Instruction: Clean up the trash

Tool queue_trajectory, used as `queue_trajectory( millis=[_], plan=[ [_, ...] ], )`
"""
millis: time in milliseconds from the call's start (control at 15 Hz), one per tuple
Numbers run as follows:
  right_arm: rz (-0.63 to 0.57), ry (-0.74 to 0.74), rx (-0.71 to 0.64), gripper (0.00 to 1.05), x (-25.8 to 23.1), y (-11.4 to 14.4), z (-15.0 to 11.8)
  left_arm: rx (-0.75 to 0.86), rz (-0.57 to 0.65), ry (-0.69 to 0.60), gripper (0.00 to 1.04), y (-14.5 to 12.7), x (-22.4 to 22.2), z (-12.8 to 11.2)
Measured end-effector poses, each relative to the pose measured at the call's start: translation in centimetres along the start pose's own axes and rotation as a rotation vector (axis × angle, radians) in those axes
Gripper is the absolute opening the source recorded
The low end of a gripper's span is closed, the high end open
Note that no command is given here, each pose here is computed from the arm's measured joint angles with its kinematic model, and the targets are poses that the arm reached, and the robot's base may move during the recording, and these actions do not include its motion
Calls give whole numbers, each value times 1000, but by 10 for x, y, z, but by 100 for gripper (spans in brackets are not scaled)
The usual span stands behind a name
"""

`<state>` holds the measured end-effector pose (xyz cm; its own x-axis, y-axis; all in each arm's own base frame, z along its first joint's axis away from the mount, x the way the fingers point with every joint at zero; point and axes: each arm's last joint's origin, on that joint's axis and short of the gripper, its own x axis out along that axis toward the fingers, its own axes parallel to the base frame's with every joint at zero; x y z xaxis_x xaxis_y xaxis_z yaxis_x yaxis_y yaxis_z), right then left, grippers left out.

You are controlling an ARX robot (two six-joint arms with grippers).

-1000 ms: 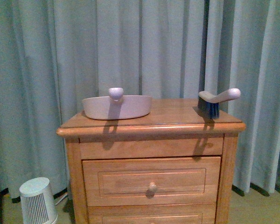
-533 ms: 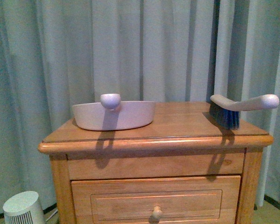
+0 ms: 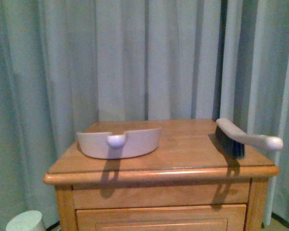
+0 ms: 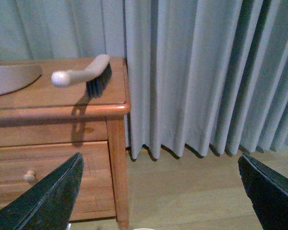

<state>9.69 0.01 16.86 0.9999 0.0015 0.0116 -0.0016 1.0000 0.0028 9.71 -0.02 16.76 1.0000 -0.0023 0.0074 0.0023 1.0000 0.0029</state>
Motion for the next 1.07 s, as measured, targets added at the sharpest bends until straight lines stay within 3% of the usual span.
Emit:
queue_trajectory(
  millis=[267,333,400,467,600,733,933,1067],
  plan=[
    [0,0,0,97,0,0,0,-2,4,2,97,0,0,0],
    [-1,0,0,97,0,0,0,-50,120,139,97,0,3,-1],
    [1,0,0,97,0,0,0,-51,111,185,97,-2,11,4],
    [0,0,0,97,0,0,0,-9,83,185,97,-5,26,26],
    [0,0,0,97,0,0,0,131,29,212,97,-24,75,93],
    [0,0,0,97,0,0,0,181,-43,294,97,-51,118,137],
    [0,0,0,97,0,0,0,217,-95,394,97,-99,172,180],
    [0,0,0,97,0,0,0,204,-108,444,97,-132,200,186]
  ],
)
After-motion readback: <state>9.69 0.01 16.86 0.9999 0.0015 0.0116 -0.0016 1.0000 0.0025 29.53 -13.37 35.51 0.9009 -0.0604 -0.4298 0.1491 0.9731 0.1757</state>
